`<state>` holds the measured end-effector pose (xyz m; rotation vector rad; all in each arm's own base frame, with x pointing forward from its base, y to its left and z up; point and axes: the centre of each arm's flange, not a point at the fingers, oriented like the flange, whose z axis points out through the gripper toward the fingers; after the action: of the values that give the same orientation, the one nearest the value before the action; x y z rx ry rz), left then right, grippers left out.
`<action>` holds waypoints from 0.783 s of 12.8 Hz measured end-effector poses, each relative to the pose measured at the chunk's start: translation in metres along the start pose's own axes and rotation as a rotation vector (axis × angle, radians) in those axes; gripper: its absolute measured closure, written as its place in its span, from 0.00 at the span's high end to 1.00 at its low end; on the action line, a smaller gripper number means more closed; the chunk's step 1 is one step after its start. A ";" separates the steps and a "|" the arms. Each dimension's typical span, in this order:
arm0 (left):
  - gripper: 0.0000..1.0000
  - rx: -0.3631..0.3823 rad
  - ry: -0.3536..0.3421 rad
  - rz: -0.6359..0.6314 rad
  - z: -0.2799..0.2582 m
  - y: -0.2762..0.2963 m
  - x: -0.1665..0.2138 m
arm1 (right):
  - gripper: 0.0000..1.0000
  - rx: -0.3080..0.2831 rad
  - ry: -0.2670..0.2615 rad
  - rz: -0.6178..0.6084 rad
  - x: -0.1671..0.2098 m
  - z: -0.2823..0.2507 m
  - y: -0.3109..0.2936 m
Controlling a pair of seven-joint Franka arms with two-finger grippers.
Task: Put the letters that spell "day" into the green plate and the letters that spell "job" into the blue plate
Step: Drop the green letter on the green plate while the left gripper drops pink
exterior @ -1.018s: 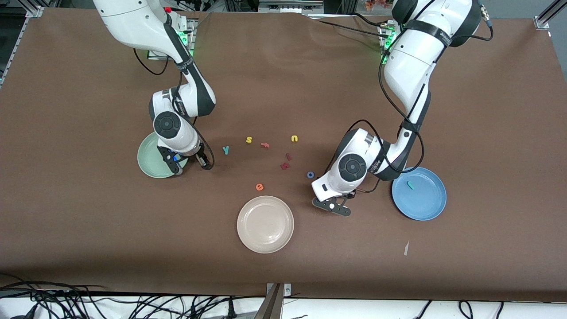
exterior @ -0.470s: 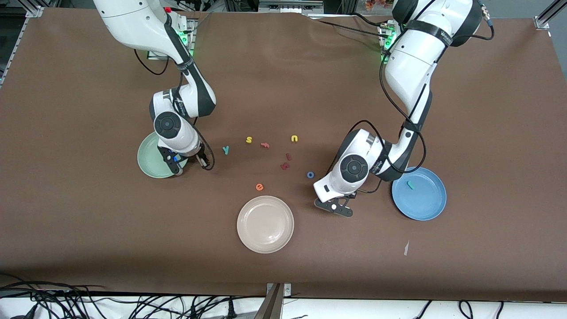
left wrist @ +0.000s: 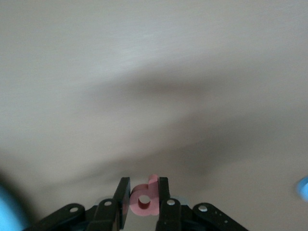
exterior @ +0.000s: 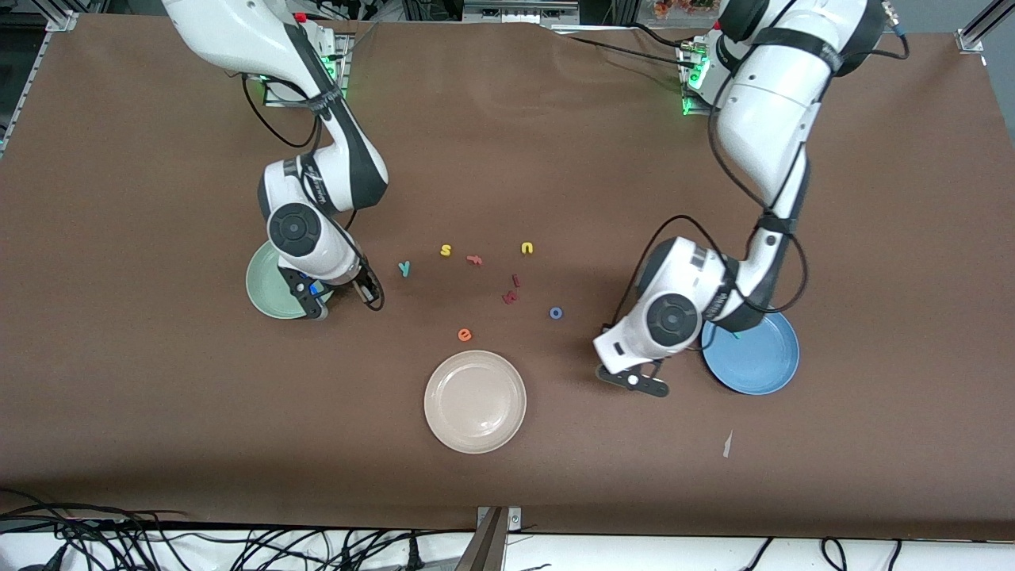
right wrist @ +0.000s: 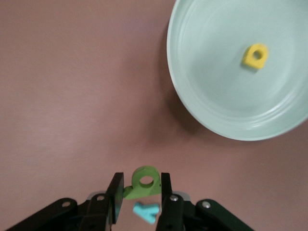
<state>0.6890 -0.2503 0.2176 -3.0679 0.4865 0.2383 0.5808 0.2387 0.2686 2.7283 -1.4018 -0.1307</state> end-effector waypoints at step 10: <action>0.44 -0.011 -0.174 0.366 0.008 -0.185 -0.042 | 0.35 -0.130 -0.054 -0.206 0.092 0.064 0.139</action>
<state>0.7051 -0.0611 0.2163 -2.9075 1.0337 0.5100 0.5151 0.0821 0.2151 2.7712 -1.0781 -0.2987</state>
